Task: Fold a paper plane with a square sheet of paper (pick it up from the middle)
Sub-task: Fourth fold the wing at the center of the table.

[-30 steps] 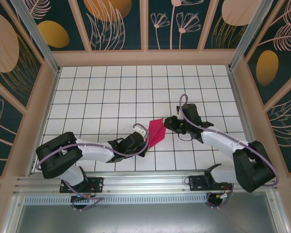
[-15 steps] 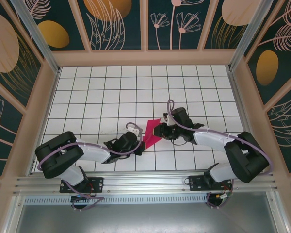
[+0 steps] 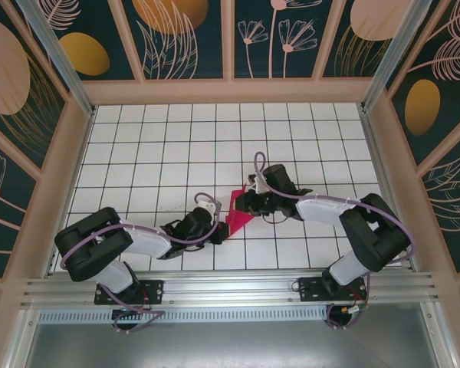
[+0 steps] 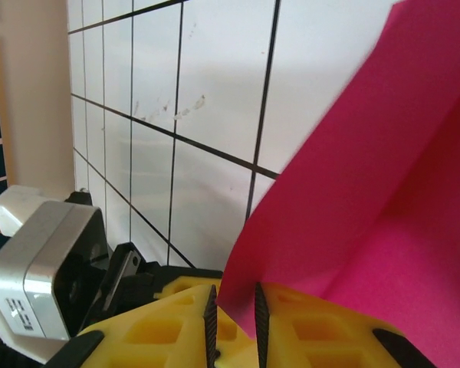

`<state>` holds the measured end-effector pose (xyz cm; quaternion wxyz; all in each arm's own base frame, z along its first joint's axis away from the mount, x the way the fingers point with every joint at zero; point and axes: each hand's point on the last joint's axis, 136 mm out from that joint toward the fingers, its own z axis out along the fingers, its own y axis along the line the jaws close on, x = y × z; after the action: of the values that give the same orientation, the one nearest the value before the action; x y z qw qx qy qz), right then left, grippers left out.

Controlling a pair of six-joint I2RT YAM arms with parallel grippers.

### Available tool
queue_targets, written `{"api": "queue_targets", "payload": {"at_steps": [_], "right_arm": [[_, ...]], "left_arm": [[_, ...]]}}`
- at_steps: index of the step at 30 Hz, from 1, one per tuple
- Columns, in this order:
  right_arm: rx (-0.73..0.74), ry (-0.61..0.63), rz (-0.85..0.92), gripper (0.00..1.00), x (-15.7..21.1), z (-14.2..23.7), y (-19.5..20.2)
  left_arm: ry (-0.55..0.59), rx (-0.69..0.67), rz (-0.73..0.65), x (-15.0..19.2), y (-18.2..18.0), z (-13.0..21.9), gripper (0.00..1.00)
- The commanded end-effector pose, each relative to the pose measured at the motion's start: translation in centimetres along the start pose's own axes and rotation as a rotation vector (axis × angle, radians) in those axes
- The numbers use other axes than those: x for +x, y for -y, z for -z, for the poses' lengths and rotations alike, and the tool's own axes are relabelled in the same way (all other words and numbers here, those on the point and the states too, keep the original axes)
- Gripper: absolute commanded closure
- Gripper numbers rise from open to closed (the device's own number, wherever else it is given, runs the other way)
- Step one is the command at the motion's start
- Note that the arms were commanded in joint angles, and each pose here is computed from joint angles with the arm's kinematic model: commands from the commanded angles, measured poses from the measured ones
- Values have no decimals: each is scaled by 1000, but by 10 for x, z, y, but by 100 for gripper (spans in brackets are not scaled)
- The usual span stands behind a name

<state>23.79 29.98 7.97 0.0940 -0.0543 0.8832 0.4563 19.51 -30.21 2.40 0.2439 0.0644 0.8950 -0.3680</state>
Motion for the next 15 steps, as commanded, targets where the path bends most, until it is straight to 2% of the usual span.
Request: {"api": "queue_targets", "payload": {"at_steps": [1,7,11,15], "right_arm": [[-41,-6,40,77,-8,-8,-13],[-4,-2,32,78,-14,-15,-6],[54,46,33,76,-15,-1,-1],[146,93,15,56,-13,18,7]], "left_arm": [[-3,30,26,1,3,-1,100],[2,15,43,1,-1,1,100],[17,-29,42,-2,-8,4,100],[32,-33,31,-6,-6,5,100]]}}
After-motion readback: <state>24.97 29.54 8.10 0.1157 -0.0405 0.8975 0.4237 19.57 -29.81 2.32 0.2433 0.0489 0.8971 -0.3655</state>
